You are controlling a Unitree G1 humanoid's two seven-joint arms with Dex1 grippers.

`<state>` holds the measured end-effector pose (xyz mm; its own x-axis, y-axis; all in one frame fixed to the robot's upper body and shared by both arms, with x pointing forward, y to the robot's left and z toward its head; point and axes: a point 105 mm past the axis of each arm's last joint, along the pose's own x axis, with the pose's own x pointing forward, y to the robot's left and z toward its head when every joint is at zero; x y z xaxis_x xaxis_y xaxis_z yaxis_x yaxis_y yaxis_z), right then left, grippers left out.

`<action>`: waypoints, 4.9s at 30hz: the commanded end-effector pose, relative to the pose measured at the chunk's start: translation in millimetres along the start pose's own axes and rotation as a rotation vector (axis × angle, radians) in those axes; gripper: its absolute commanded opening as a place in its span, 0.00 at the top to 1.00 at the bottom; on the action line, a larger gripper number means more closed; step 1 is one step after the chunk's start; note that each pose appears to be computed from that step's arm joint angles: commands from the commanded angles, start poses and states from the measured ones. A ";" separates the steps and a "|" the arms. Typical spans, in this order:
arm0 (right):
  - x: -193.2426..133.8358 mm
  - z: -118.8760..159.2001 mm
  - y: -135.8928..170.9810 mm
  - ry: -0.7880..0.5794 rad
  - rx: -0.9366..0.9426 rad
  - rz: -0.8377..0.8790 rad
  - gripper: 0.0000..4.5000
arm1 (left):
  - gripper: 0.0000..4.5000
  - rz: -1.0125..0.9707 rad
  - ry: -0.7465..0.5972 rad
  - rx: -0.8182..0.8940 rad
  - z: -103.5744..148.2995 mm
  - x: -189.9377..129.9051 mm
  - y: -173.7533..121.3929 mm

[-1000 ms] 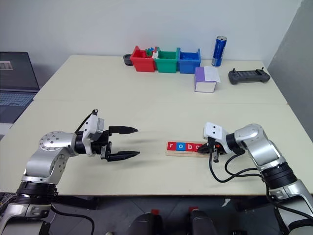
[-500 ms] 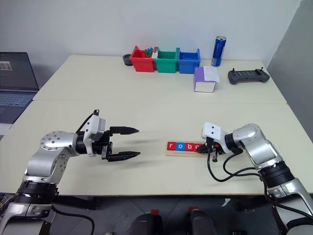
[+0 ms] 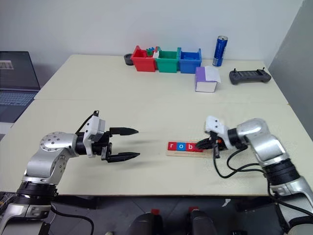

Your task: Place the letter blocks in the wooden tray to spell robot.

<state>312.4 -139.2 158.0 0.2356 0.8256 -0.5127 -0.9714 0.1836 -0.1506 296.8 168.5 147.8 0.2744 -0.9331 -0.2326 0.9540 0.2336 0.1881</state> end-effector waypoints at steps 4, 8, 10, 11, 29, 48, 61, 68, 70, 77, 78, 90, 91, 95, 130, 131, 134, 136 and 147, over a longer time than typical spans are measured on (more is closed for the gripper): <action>-83.3 7.3 -47.5 -0.306 0.314 -0.517 0.91 | 0.00 0.017 -0.020 0.040 9.4 -5.2 -0.1; -104.3 -26.8 -49.1 -0.268 0.396 -0.693 0.64 | 0.00 0.007 -0.024 0.030 6.4 -1.9 -1.3; -101.6 -46.5 -43.4 -0.206 0.425 -0.707 0.48 | 0.00 0.003 -0.027 0.027 5.2 0.7 -0.7; -100.3 -54.6 -41.5 -0.183 0.434 -0.715 0.40 | 0.00 0.001 -0.029 0.027 5.2 1.9 -0.2; -81.5 -137.8 -58.6 -0.010 0.616 -0.967 0.02 | 0.00 -0.022 -0.028 0.030 6.7 4.7 0.8; -71.3 -87.4 -14.8 -0.174 0.630 -1.323 0.67 | 0.00 -0.068 -0.022 0.028 5.5 7.0 1.3; -30.6 -94.1 6.5 -0.054 0.716 -1.335 0.60 | 0.00 -0.098 -0.020 0.030 5.2 14.0 4.6; -40.9 -77.3 -14.7 -0.092 0.606 -1.251 0.06 | 0.00 -0.102 -0.008 0.026 0.8 14.3 2.6; -46.3 -69.8 -21.2 -0.097 0.549 -1.150 0.00 | 0.00 -0.104 -0.006 0.028 -0.1 14.5 2.0; -72.0 -85.9 7.2 0.086 0.288 -0.401 0.00 | 0.00 -0.091 -0.009 0.041 3.6 14.0 6.2; -77.0 -91.4 8.0 0.110 0.269 -0.360 0.00 | 0.00 -0.091 -0.006 0.043 3.3 13.6 6.2; -77.6 -112.2 -29.4 0.229 0.080 -0.203 0.00 | 0.00 -0.064 0.017 0.050 0.5 2.6 3.9; -75.1 -113.8 -28.6 0.235 0.074 -0.185 0.00 | 0.00 -0.062 0.018 0.050 0.4 2.1 3.5; -66.4 -119.8 -29.8 0.245 0.064 -0.170 0.00 | 0.00 -0.057 0.021 0.048 -0.4 -0.9 1.3; -1.7 -40.1 -23.1 0.176 -0.051 -0.068 0.68 | 0.00 -0.053 0.022 0.059 -0.2 -0.8 1.4; -2.3 -40.9 -23.7 0.178 -0.051 -0.067 0.68 | 0.00 -0.052 0.024 0.058 -1.2 -1.1 0.7; -3.0 -42.8 -26.1 0.185 -0.055 -0.062 0.68 | 0.00 -0.045 0.025 0.054 -3.0 -1.5 -0.1; -2.6 -45.6 -26.7 0.199 -0.061 -0.053 0.68 | 0.00 -0.041 0.026 0.053 -3.3 -2.3 -0.3; 6.8 -52.4 -30.2 0.232 -0.088 -0.019 0.68 | 0.00 -0.024 0.028 0.051 -3.3 -5.7 -1.6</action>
<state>340.4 -170.2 104.2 0.2496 0.6753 -0.6940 -0.9683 0.1663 -0.1865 294.6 172.2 133.1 0.2356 -0.9309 -0.2792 0.9654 0.1913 0.1771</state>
